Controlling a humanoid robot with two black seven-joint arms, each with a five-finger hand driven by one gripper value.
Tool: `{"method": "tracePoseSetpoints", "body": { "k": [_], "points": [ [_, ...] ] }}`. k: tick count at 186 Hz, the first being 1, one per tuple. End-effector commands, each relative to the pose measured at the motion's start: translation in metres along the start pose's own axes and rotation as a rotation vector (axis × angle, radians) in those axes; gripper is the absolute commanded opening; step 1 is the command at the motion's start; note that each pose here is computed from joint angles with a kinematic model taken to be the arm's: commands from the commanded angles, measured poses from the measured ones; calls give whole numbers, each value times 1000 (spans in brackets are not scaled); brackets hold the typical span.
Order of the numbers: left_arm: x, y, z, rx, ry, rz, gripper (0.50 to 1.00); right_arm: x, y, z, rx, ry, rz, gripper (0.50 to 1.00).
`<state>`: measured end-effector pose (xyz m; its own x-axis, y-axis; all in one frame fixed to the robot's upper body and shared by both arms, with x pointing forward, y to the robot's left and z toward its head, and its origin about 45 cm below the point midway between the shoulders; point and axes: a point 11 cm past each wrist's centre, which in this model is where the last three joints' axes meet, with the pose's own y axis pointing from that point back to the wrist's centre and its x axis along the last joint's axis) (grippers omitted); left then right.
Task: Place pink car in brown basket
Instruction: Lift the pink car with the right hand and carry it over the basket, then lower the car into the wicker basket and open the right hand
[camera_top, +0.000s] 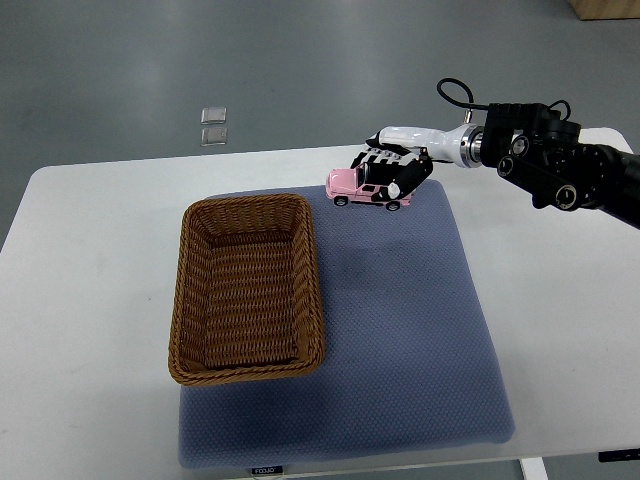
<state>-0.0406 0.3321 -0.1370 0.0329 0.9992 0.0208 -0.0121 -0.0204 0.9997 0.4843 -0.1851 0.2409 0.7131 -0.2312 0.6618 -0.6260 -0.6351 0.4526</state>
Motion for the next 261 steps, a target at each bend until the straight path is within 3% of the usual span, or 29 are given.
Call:
{"method": "tracePoseSetpoints", "body": {
  "k": [1,36,80,196,210,213,215,222,230,238,261],
  "points": [
    [0,0,0,0,0,0,1000,-2,-3,-29,87,3,-52,500],
    [0,0,0,0,1,0,1000,-5,-19,-78,181,57,-93,500],
    [0,0,0,0,1,0,1000,-51,-61,-156,311,118,-189,500],
    [0,0,0,0,0,0,1000,-81,-68,-105,185,94,-174,500],
    [0,0,0,0,0,0,1000,-81,-68,-104,184,89,-172,611],
    [0,0,0,0,0,0,1000,-83,-68,-103,183,85,-175,662],
    [0,0,0,0,0,0,1000,-83,-68,-103,183,85,-175,662],
    [0,0,0,0,0,0,1000,-83,-68,-102,183,81,-168,780],
    [0,0,0,0,0,0,1000,-83,-68,-102,184,74,-166,866],
    [0,0,0,0,0,0,1000,-83,-68,-102,185,72,-167,897],
    [0,0,0,0,0,0,1000,-81,-68,-104,191,59,-165,901]
  ]
}}
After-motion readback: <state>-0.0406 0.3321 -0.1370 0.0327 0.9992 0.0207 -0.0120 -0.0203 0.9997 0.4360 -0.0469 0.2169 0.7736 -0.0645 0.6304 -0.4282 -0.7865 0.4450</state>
